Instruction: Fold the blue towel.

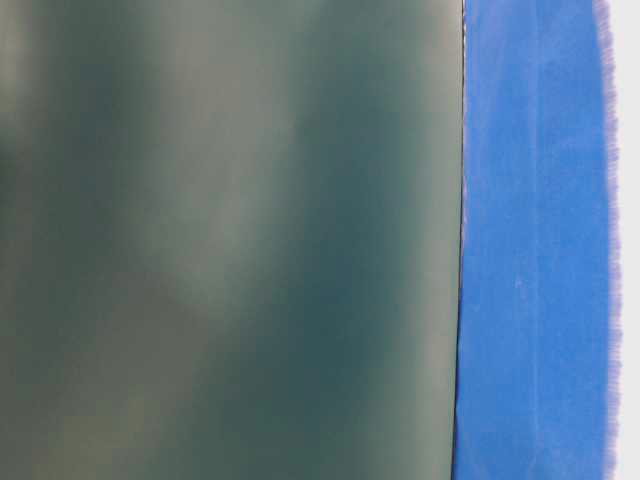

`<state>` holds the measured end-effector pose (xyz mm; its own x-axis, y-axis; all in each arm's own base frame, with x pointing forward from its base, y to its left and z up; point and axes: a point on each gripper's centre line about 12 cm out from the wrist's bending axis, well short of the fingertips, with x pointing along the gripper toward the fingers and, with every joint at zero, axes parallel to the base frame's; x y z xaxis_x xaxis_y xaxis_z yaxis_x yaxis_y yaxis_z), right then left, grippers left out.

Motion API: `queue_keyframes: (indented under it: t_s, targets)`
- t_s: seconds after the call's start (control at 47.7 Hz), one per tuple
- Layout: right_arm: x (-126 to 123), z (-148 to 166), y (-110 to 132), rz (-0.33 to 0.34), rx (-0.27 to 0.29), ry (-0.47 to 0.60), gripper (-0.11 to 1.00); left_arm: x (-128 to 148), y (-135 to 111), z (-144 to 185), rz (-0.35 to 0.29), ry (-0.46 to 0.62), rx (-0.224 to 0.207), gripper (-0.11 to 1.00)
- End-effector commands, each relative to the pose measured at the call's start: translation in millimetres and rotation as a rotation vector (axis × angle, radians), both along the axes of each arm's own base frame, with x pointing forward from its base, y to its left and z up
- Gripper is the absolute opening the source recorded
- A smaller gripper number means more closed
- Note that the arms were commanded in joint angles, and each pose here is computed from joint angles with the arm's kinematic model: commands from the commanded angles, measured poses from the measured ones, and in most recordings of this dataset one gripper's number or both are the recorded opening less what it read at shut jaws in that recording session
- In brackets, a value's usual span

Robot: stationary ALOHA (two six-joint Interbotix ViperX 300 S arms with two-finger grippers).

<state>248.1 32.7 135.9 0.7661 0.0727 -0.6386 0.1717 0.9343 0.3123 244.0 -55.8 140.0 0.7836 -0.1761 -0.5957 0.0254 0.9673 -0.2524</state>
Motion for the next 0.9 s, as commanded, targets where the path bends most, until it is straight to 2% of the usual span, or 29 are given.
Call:
queue_keyframes:
  t_s: [0.0, 0.126, 0.503, 0.776, 0.818, 0.881]
  targets:
    - [5.9, 5.0, 8.7, 0.015, 0.017, -0.017, 0.06, 7.6, -9.5, 5.9, -0.029, -0.022, -0.006, 0.03]
    - [11.0, 3.5, 17.5, 0.034, 0.023, -0.01, 0.06, 11.7, -14.4, 4.0, -0.042, -0.012, -0.004, 0.03]
    - [18.4, -0.7, 23.0, 0.049, 0.021, 0.015, 0.06, 11.5, -13.8, -3.0, -0.035, 0.021, -0.002, 0.06]
    - [16.2, -0.3, 34.3, 0.058, 0.055, 0.019, 0.08, 8.3, -13.1, -5.3, -0.024, 0.061, -0.009, 0.58]
    - [16.3, -0.2, 34.3, 0.057, 0.056, 0.018, 0.16, 8.1, -12.7, -5.3, -0.024, 0.063, -0.006, 0.62]
    - [16.2, 0.0, 33.7, 0.057, 0.054, 0.015, 0.35, 8.6, -10.8, -4.1, -0.021, 0.057, -0.003, 0.65]
